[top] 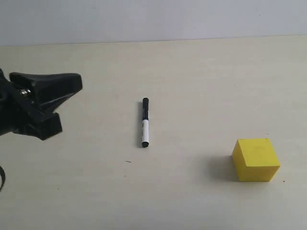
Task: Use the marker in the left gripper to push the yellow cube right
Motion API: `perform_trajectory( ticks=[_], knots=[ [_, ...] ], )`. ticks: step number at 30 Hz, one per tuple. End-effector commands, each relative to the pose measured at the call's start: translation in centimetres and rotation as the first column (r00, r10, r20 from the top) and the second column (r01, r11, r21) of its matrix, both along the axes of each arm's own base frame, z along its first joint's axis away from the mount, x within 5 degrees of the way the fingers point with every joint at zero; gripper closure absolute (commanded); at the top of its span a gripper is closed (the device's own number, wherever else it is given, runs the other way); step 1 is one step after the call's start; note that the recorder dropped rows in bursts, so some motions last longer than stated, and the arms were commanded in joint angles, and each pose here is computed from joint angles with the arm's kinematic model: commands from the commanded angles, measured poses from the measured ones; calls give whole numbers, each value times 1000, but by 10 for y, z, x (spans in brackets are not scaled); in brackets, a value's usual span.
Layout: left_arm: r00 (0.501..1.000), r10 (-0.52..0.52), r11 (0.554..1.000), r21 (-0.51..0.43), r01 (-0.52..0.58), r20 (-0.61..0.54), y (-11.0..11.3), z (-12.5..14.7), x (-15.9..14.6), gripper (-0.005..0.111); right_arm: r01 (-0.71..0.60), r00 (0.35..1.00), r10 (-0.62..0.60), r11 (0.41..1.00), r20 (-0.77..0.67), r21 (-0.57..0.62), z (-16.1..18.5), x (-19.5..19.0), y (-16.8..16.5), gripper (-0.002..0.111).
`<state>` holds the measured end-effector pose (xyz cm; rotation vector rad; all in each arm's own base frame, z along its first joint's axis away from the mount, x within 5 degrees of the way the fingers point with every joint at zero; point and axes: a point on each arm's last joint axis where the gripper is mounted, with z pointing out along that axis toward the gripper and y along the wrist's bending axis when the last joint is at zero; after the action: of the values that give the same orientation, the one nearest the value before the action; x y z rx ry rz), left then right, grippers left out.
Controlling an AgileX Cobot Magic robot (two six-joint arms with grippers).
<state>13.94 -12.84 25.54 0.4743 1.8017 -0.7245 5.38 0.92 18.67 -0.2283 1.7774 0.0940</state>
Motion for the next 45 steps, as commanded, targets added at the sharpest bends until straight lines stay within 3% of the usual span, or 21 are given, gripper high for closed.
perform_trajectory(
  ticks=[1,4,9,13,17,27,39,45],
  knots=[
    [985,175,985,-6,-175,5,36,11,1,107,-3,1000,3,1000,5,-3,-1,0,0,108],
    [938,347,938,-16,-347,-26,69,16,-6,107,-3,1000,3,1000,5,-3,-1,0,0,108],
    [837,546,837,-28,-547,-39,106,19,-33,107,-3,1000,3,1000,5,-3,-1,0,0,108],
    [770,635,771,-5,-636,-57,121,18,-57,107,-3,1000,3,1000,7,-3,-1,0,0,108],
    [740,672,739,-32,-673,-36,127,20,-73,107,-3,1000,3,1000,7,-3,-1,0,0,108],
    [736,676,736,-98,-670,37,130,25,-92,107,-3,1000,3,1000,7,-3,-1,0,0,108],
    [750,639,755,42,-654,172,130,25,-92,107,-3,1000,3,1000,7,-3,-1,0,0,108],
    [730,640,753,-5,-658,240,130,30,-91,107,-3,1000,3,1000,7,-3,-1,0,0,108]
  ],
)
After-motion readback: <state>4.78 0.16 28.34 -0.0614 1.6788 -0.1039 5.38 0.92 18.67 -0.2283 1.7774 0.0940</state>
